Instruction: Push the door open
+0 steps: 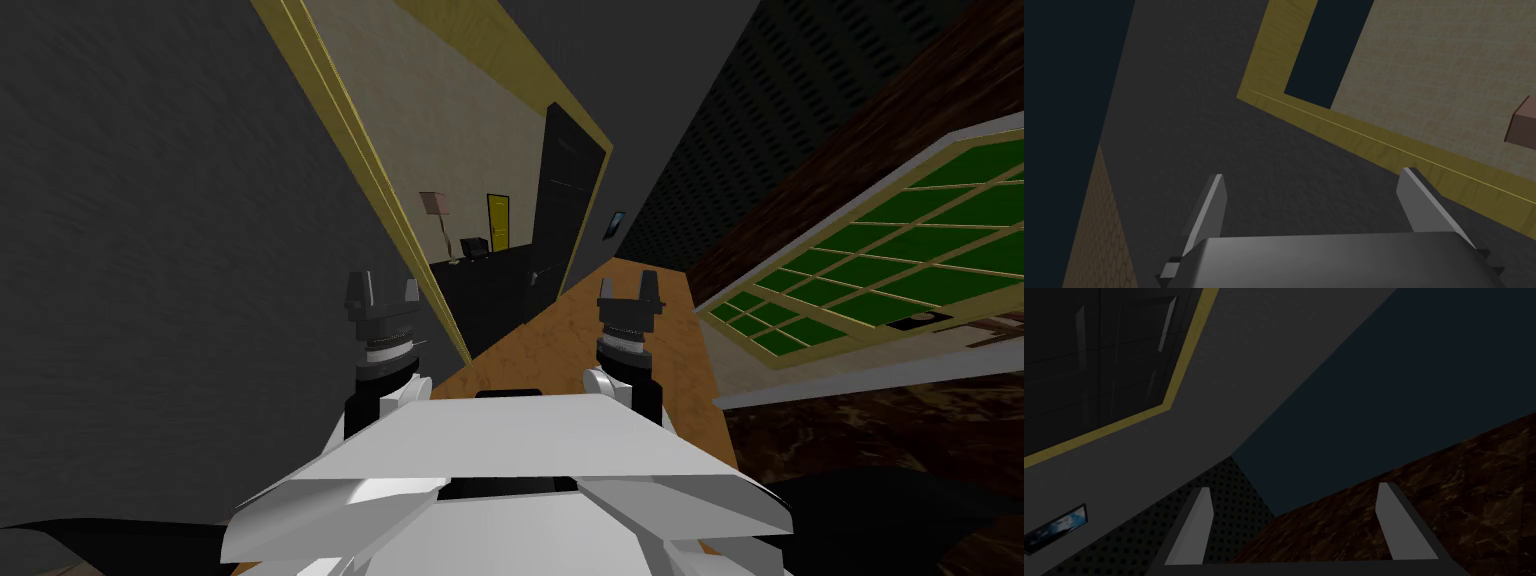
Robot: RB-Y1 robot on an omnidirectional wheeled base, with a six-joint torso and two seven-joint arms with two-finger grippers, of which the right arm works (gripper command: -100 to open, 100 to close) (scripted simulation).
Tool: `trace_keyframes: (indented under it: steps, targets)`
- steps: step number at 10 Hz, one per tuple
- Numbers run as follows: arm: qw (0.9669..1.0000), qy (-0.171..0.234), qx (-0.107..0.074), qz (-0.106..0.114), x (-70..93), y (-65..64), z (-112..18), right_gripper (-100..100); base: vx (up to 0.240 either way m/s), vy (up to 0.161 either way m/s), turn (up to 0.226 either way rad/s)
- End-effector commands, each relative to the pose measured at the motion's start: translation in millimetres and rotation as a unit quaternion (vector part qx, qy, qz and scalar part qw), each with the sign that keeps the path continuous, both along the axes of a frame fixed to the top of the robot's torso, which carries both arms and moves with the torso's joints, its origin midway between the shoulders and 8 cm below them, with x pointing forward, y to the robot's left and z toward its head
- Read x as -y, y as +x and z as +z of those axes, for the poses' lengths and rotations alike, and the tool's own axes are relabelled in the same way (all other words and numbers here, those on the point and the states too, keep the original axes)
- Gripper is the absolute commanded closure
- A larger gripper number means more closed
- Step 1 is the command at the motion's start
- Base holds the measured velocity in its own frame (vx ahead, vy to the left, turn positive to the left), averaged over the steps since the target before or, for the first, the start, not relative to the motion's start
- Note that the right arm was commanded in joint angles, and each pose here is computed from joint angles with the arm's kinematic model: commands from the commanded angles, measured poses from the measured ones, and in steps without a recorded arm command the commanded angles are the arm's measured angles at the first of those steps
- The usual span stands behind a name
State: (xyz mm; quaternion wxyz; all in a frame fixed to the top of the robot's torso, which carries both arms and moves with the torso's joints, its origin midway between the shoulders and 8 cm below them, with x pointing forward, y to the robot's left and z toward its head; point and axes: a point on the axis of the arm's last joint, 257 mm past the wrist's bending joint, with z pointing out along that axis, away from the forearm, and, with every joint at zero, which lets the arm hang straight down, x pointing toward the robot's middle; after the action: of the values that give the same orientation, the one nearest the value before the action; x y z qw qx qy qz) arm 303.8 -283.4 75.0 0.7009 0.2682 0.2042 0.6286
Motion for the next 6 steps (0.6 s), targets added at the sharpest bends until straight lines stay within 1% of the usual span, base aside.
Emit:
trace_keyframes:
  steps: [1,2,3,4,6]
  targets:
    - [0.9999,-0.001,-0.009,0.005,-2.3,7.7,-9.1,-100,0.072,-0.022,0.036]
    - [0.9998,-0.002,-0.016,0.009,-4.3,14.0,-17.0,-100,0.115,-0.073,0.062]
    - [0.9997,-0.002,-0.020,0.011,-5.3,17.2,-20.9,-100,0.104,-0.093,0.052]
    - [0.9995,-0.003,-0.029,0.016,-7.6,24.3,-30.0,-100,0.131,-0.093,0.046]
    - [0.9990,-0.004,-0.040,0.021,-10.4,32.9,-41.5,-100,0.121,-0.084,0.048]
